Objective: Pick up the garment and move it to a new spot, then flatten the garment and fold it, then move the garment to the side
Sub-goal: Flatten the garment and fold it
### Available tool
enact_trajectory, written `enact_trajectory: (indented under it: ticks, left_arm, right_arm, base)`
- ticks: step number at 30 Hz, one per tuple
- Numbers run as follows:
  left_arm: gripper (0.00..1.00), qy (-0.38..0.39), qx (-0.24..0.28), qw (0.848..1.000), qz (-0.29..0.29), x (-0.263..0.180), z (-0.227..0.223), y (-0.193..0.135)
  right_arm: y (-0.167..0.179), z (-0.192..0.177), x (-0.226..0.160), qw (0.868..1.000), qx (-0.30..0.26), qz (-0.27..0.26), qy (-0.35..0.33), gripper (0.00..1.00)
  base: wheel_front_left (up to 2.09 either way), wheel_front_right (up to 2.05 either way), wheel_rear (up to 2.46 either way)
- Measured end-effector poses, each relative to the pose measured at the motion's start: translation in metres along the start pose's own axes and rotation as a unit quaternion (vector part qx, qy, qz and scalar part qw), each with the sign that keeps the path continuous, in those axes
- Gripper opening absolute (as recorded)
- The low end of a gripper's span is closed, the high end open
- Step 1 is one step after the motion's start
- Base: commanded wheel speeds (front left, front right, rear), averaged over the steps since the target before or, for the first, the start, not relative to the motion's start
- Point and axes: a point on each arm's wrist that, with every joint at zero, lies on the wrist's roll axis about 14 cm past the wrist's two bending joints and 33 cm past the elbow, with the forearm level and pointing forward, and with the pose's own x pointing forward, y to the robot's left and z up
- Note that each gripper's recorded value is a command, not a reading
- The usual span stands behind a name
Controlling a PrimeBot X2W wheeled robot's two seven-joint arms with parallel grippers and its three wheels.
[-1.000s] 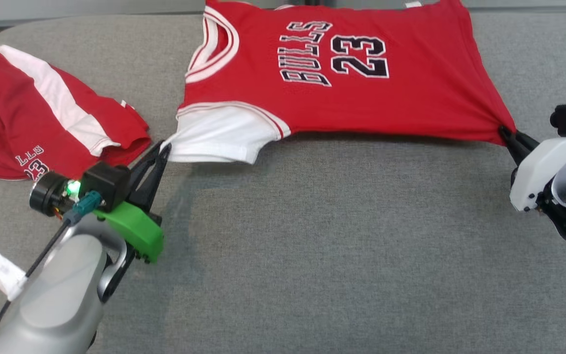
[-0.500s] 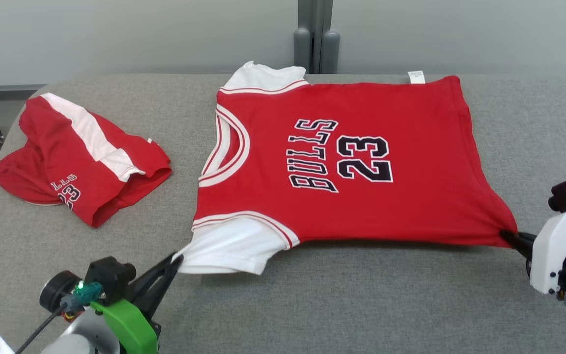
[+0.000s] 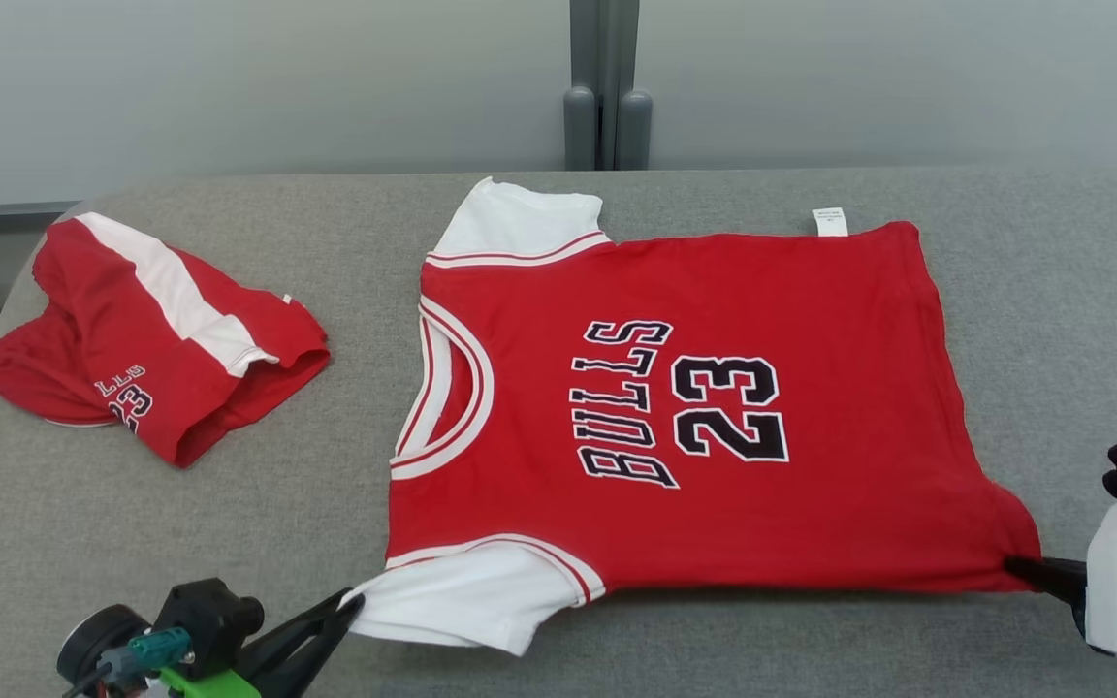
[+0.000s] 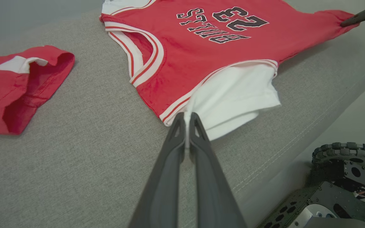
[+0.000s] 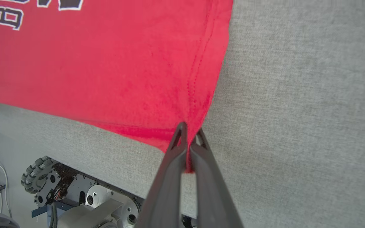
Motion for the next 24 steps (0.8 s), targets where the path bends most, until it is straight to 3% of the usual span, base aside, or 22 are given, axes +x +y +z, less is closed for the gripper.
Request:
enact_trajectory:
  ticks: [8, 24]
  left_arm:
    - [0.00, -0.004, 0.049, 0.999, 0.002, 0.021, 0.028, 0.022]
    - [0.00, 0.043, 0.108, 0.993, -0.021, 0.101, 0.034, 0.060]
  right_arm:
    - [0.005, 0.036, 0.008, 1.000, -0.006, 0.009, -0.010, 0.00]
    - [-0.029, 0.078, 0.054, 0.997, -0.013, -0.038, 0.061, 0.00]
  base:
    - [0.00, 0.00, 0.00]
    - [0.00, 0.00, 0.00]
